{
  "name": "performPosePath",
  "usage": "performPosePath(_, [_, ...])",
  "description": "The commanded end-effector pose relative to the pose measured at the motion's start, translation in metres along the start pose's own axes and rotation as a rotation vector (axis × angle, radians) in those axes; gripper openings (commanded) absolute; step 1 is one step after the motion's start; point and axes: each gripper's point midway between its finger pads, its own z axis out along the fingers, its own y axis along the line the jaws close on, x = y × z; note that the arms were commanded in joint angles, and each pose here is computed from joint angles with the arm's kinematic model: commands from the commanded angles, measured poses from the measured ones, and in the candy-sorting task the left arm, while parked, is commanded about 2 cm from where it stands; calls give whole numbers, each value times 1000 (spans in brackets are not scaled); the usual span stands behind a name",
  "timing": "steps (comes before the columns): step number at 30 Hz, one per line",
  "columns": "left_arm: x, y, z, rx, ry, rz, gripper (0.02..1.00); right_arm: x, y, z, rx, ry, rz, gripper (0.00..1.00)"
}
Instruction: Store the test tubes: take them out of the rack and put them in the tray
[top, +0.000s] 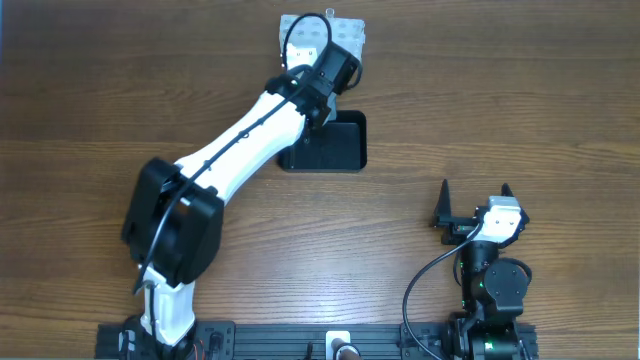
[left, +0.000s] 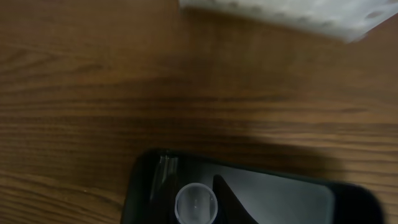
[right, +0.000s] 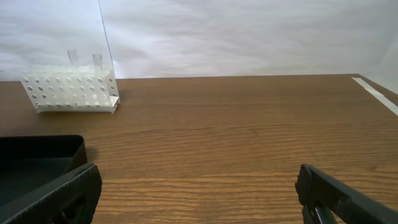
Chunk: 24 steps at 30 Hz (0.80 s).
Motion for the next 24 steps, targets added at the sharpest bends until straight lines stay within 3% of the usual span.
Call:
performPosePath(1, [9, 0, 13, -12, 21, 22, 132, 2, 0, 0, -2, 0, 7, 993])
performPosePath(18, [31, 2, 29, -32, 95, 50, 165, 2, 0, 0, -2, 0, 7, 993])
performPosePath(24, [34, 2, 28, -34, 109, 55, 264, 2, 0, 0, -2, 0, 7, 991])
